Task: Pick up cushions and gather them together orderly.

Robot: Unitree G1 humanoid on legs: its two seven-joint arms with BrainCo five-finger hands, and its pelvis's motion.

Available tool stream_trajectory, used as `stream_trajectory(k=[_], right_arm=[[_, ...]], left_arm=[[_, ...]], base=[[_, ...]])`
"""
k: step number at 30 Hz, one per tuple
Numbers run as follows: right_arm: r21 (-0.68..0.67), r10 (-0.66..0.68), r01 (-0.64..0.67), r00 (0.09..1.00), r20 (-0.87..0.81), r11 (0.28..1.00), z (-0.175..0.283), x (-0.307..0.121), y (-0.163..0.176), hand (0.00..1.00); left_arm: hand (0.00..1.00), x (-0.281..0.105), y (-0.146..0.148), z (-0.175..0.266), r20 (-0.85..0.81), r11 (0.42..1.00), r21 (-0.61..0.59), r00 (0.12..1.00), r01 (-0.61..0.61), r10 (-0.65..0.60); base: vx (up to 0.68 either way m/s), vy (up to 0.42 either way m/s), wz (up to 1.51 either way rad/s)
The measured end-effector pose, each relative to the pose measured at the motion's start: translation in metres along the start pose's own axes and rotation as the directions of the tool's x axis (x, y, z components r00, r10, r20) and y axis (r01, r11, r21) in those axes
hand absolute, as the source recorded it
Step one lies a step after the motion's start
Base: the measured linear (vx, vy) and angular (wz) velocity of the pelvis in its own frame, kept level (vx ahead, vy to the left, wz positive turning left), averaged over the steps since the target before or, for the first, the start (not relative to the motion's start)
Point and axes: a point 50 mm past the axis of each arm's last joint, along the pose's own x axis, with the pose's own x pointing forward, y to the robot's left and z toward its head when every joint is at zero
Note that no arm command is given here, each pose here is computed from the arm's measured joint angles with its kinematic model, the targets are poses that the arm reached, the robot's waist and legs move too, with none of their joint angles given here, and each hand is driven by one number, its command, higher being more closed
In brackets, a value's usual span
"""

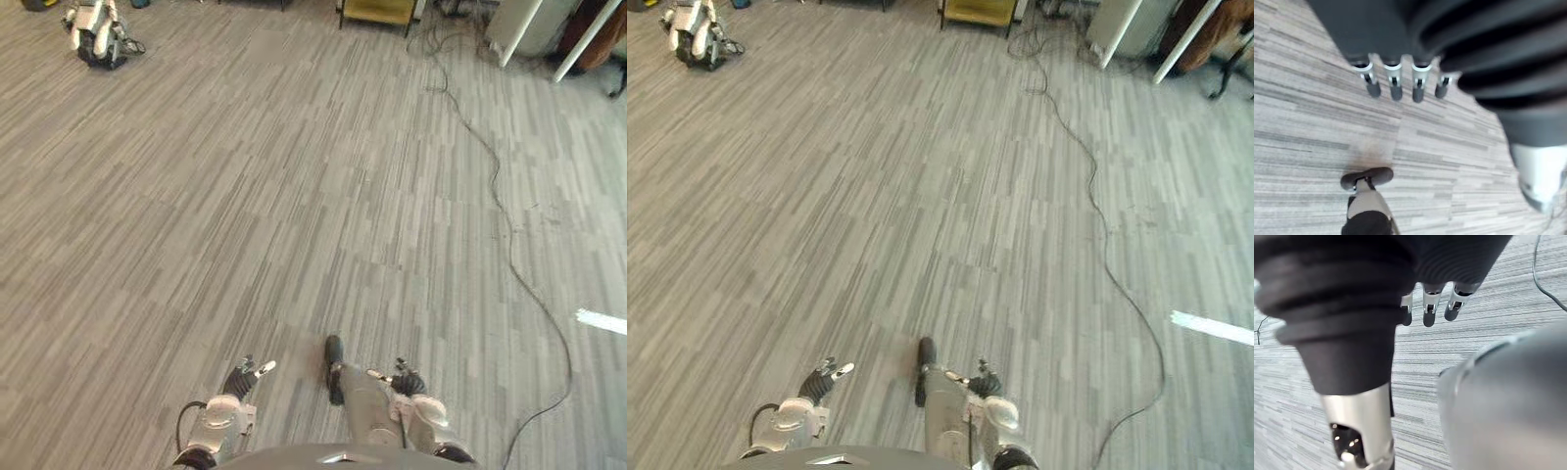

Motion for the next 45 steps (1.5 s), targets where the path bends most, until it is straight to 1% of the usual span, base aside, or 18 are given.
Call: stream_trajectory(k=[1,3,6,13,15,18,22,27,30,31,35,37,38,40,43,45], right_arm=[[-0.005,0.001,-0.001,1.000,-0.006,1.000,-0.002,0.000,0.000,0.00],[-0.010,-0.003,0.003,1.000,-0.030,1.000,-0.008,-0.002,-0.001,0.00],[-0.018,0.027,-0.028,0.999,-0.046,0.999,-0.014,-0.003,0.011,0.00],[-0.013,0.015,-0.016,0.998,-0.065,1.000,-0.016,-0.003,0.008,0.00],[-0.006,0.012,-0.012,0.996,-0.084,1.000,-0.022,-0.004,0.009,0.00],[0.021,0.020,-0.017,0.988,-0.152,1.000,-0.045,-0.013,0.015,0.00],[0.055,0.007,0.001,0.989,-0.146,0.999,-0.045,-0.013,0.013,0.00],[0.029,-0.018,0.022,0.994,-0.108,0.999,-0.038,-0.013,-0.001,0.00],[0.032,-0.009,0.011,0.997,-0.071,0.999,-0.026,-0.008,0.003,0.00],[0.034,-0.009,0.012,0.997,-0.079,0.999,-0.028,-0.009,0.004,0.00],[0.037,-0.008,0.011,0.997,-0.081,0.999,-0.028,-0.009,0.004,0.00],[0.021,-0.027,0.029,0.998,-0.063,0.999,-0.022,-0.007,-0.006,0.00],[-0.009,-0.038,0.037,0.998,-0.049,0.999,-0.016,-0.005,-0.014,0.00],[-0.022,-0.040,0.039,0.998,-0.052,0.999,-0.015,-0.005,-0.016,0.00],[0.010,-0.027,0.028,0.997,-0.076,1.000,-0.024,-0.008,-0.010,0.00],[0.031,-0.023,0.025,0.997,-0.079,0.999,-0.026,-0.008,-0.006,0.00]], left_arm=[[0.00,-0.001,0.002,-0.004,-0.008,1.000,-0.022,1.000,-0.012,0.012],[0.00,-0.001,0.004,0.000,0.008,0.999,-0.030,1.000,-0.020,0.021],[0.00,-0.005,0.008,0.002,0.049,0.999,-0.033,0.998,-0.027,0.028],[0.00,-0.005,-0.002,0.011,0.097,1.000,-0.030,0.995,0.007,-0.004],[0.00,-0.004,0.002,0.012,0.099,1.000,-0.018,0.995,0.003,-0.002],[0.00,-0.005,0.012,0.010,0.093,1.000,-0.003,0.996,-0.018,0.018],[0.00,-0.005,0.021,0.005,0.053,0.999,0.024,0.998,-0.030,0.029],[0.00,-0.005,0.012,0.001,0.034,0.998,0.063,0.999,0.007,-0.009],[0.00,-0.004,0.012,0.002,0.034,0.998,0.063,0.999,0.009,-0.011],[0.00,-0.004,0.012,0.003,0.037,0.998,0.063,0.999,0.008,-0.011],[0.00,-0.008,0.014,-0.011,-0.009,0.999,0.048,1.000,-0.005,0.005],[0.00,-0.011,0.006,-0.025,-0.055,1.000,0.023,0.998,0.002,-0.001],[0.00,-0.011,0.001,-0.028,-0.075,1.000,-0.019,0.997,0.000,-0.002],[0.00,-0.010,0.002,-0.025,-0.068,0.999,-0.032,0.998,-0.010,0.007],[0.00,-0.007,0.006,-0.011,-0.011,1.000,-0.020,1.000,-0.012,0.012],[0.00,-0.006,0.000,0.000,0.039,1.000,-0.016,0.999,0.010,-0.010]], base=[[0.55,-0.190,-0.28],[0.61,-0.173,-0.26],[0.57,-0.116,-0.39],[0.54,0.105,-0.39],[0.61,0.262,-0.16],[0.72,0.228,0.01],[0.68,0.169,0.09],[0.57,0.091,0.14],[0.73,-0.036,0.41],[0.68,-0.101,0.68],[0.66,-0.176,0.79],[0.92,-0.299,0.39],[0.91,-0.258,0.10],[0.64,-0.180,-0.11],[0.62,-0.189,-0.13],[0.58,-0.059,-0.26]])
